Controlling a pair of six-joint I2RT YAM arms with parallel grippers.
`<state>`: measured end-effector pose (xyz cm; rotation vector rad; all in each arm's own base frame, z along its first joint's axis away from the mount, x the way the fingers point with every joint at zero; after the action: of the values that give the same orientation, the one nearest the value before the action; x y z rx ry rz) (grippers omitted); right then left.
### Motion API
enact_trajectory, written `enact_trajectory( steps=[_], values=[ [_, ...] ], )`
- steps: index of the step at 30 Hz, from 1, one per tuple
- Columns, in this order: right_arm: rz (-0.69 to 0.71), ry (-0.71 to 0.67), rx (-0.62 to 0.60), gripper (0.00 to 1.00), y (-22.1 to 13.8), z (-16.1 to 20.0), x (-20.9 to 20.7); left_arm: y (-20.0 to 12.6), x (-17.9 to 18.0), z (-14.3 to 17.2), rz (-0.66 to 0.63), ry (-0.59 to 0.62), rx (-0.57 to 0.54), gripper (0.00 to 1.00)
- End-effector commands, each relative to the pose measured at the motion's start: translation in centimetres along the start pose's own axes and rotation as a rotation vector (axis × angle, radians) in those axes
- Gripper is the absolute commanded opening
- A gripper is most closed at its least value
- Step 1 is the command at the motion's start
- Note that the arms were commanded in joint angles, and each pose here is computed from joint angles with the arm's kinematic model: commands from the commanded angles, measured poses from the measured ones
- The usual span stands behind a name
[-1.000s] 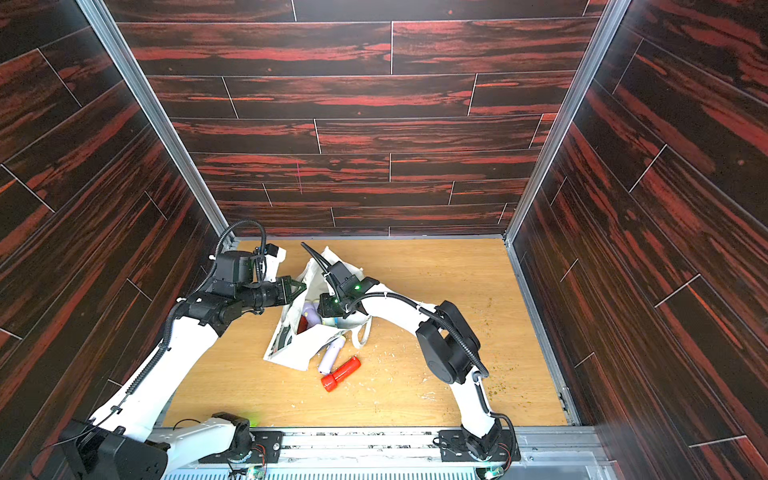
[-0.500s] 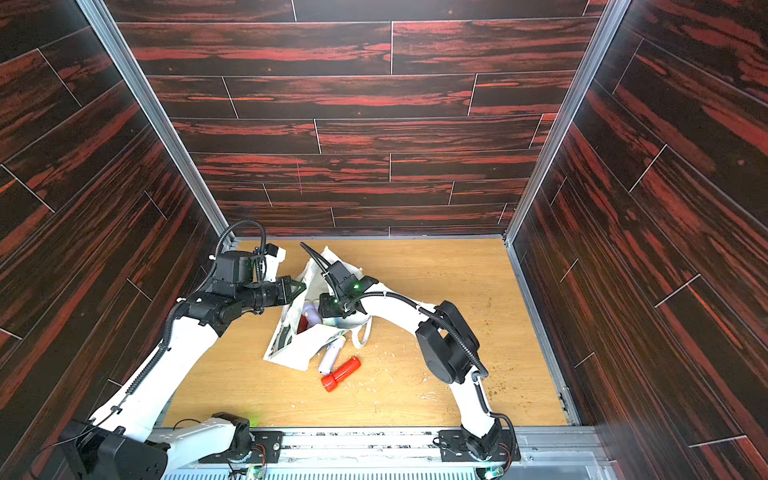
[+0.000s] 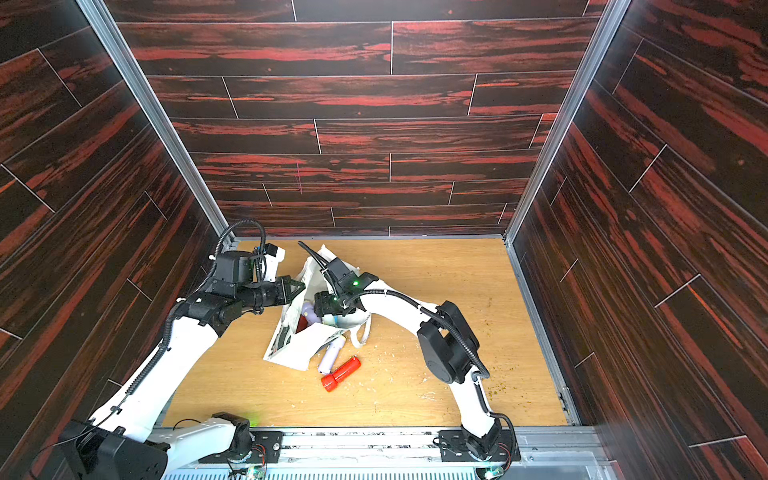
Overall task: Put the flashlights into the tote bags
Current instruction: Place the flashlight in the canvas bag.
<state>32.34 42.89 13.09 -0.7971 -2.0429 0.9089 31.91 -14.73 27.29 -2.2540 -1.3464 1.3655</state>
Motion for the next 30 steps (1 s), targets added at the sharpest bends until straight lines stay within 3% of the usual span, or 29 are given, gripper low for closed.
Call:
enact_trajectory(
  steps=[1,8,13,22,30],
  values=[
    [0.014,-0.037,-0.098,0.74,-4.2,-2.5,1.0,-1.1,-0.2,-0.3,-0.021,0.032,-0.025,0.0],
    [0.026,-0.109,-0.349,0.73,-11.7,-4.8,1.9,-1.6,2.8,-0.3,-0.206,0.021,-0.043,0.0],
    [0.068,-0.121,-0.436,0.71,-15.1,-4.0,1.0,-2.1,4.5,-0.7,-0.309,0.012,-0.074,0.0],
    [0.072,0.004,-0.416,0.66,-15.9,0.9,-1.2,-3.4,6.9,-1.5,-0.46,-0.025,-0.152,0.0],
    [0.118,0.117,-0.264,0.62,-12.5,7.1,-2.0,-5.0,9.0,-2.0,-0.588,-0.066,-0.224,0.0]
  ],
)
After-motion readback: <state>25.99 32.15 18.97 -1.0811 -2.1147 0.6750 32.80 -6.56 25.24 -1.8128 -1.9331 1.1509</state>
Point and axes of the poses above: each gripper's point midway between its finger pads, its own y axis out along the fingers, its own x axis along the line the jaws close on, z = x × y, the point moved 1 cm from there along -y, back along the fingers, and after that the axes turned 8 degrees about -y, right-handed, at the moved point
